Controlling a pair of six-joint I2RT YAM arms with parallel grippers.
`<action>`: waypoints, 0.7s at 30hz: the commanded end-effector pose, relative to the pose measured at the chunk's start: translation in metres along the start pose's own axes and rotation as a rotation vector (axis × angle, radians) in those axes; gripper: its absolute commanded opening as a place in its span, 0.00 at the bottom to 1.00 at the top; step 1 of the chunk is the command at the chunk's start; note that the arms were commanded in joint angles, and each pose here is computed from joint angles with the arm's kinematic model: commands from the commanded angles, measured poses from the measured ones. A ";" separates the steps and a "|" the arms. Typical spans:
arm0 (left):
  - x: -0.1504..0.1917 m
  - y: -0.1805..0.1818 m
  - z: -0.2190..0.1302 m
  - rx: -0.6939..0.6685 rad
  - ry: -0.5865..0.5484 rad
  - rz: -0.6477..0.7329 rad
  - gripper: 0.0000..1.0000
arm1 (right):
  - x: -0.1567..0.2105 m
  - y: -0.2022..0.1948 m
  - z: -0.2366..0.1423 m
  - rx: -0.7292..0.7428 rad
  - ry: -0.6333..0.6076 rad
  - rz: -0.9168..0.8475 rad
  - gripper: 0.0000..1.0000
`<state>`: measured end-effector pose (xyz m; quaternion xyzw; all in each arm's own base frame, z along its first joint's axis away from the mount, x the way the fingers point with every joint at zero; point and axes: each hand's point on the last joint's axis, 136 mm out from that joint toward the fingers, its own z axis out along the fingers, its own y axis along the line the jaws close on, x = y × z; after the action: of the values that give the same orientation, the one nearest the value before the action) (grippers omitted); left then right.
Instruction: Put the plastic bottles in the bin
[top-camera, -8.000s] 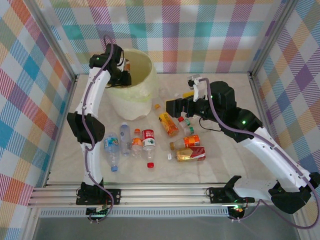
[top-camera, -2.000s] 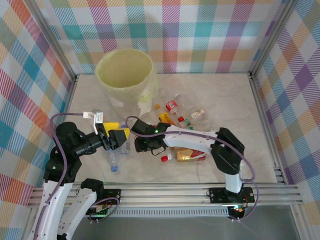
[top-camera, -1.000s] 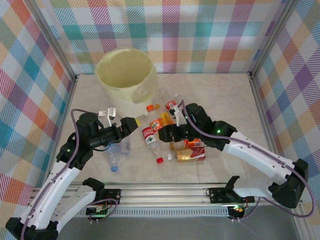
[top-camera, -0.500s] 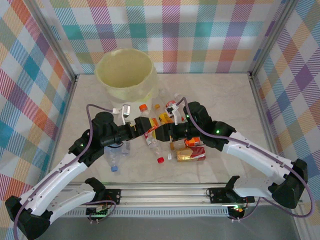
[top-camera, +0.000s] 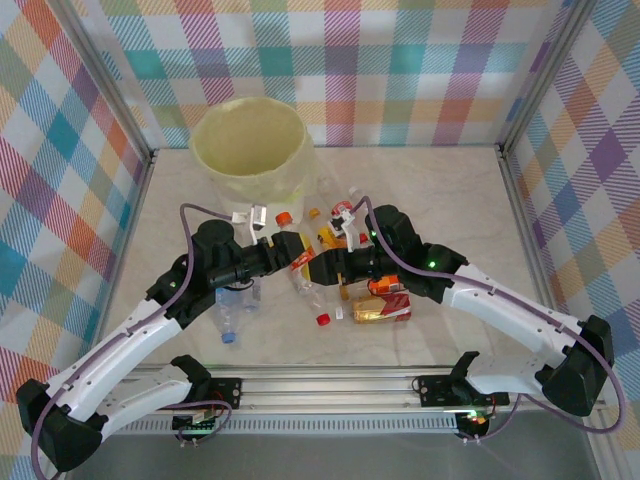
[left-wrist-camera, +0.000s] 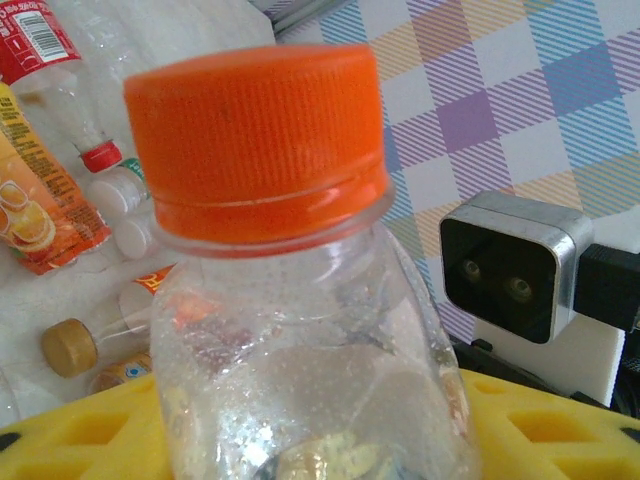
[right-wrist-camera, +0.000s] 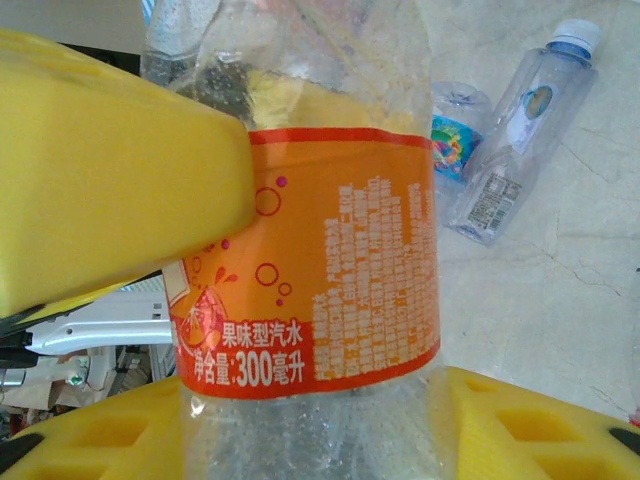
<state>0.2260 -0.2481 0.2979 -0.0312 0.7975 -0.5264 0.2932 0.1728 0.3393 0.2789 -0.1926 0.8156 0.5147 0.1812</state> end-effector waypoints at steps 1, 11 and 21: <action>-0.007 -0.028 -0.009 0.076 -0.024 0.052 0.56 | -0.004 0.001 0.000 -0.017 -0.014 -0.001 0.55; -0.013 -0.022 -0.015 -0.062 0.006 0.154 0.54 | -0.007 0.000 -0.006 0.003 -0.028 -0.024 0.69; -0.062 -0.045 -0.024 -0.294 -0.004 0.419 0.56 | -0.016 0.009 -0.047 0.084 -0.126 -0.144 0.85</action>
<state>0.2488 -0.2386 0.3600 0.0556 0.8443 -0.3940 0.3590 0.1755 0.3154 0.2999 -0.1970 0.8084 0.5004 0.2394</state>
